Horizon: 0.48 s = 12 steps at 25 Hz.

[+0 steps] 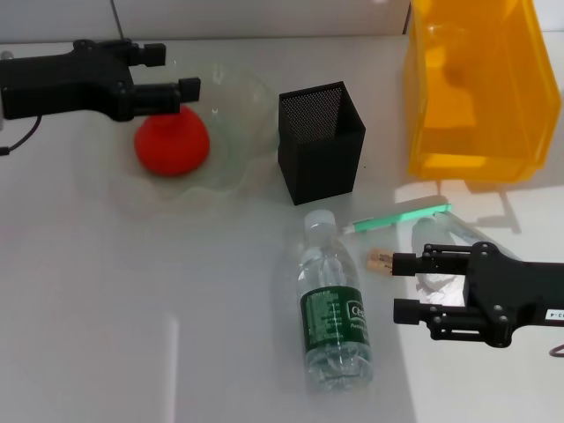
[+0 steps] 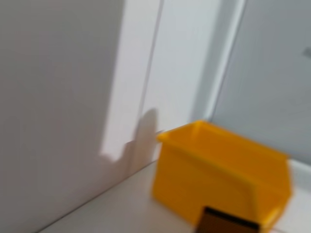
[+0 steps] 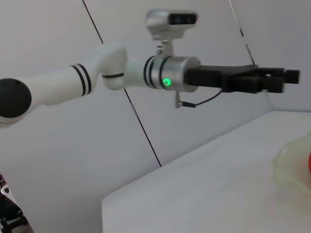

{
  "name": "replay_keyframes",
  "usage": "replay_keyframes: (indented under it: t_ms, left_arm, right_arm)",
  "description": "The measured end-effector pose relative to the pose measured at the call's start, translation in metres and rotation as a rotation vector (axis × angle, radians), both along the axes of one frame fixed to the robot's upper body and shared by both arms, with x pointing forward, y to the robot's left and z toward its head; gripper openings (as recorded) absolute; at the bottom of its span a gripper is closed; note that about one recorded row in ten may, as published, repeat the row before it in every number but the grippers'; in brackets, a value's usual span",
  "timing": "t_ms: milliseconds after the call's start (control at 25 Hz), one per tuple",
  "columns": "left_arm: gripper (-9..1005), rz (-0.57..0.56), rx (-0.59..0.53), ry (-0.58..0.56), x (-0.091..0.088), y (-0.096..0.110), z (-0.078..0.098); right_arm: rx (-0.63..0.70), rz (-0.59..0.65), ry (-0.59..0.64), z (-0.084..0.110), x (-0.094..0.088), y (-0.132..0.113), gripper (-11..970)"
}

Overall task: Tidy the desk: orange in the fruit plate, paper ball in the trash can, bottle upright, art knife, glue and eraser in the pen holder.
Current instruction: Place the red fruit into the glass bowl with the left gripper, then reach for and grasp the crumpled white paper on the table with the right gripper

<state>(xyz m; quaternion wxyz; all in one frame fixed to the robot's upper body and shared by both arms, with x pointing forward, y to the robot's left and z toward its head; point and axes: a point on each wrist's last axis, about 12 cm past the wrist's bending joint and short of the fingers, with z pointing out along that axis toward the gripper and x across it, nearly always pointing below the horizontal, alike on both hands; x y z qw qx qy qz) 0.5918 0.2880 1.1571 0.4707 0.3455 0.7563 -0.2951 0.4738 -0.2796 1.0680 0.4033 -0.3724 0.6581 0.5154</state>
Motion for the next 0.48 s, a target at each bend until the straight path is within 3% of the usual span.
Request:
replay_keyframes:
  t_ms: [40, 80, 120, 200, 240, 320, 480]
  left_arm:
    - [582, 0.0, 0.0, 0.0, 0.0, 0.0, 0.0]
    - [606, -0.182, -0.09, -0.034, -0.028, 0.006, 0.007]
    - [683, -0.268, -0.112, -0.023, -0.045, 0.009, 0.004]
    - [837, -0.337, -0.125, -0.002, -0.06, 0.012, 0.0]
    - [840, -0.337, -0.125, -0.002, -0.06, 0.012, 0.0]
    - [844, -0.404, -0.129, 0.084, -0.089, 0.014, -0.024]
    - [851, -0.421, -0.151, 0.15, -0.109, 0.008, -0.051]
  right_arm:
    - [0.008, -0.007, -0.003, 0.001, 0.0, -0.002, 645]
    - [0.016, -0.014, -0.007, 0.003, 0.0, -0.003, 644]
    - [0.026, -0.027, -0.015, 0.005, 0.001, -0.006, 644]
    - [0.065, -0.07, -0.039, 0.011, 0.0, -0.017, 644]
    - [0.065, -0.07, -0.039, 0.011, 0.0, -0.017, 644]
    - [0.094, -0.1, -0.059, 0.017, 0.001, -0.024, 643]
    - [0.112, -0.113, -0.111, 0.04, 0.011, -0.039, 643]
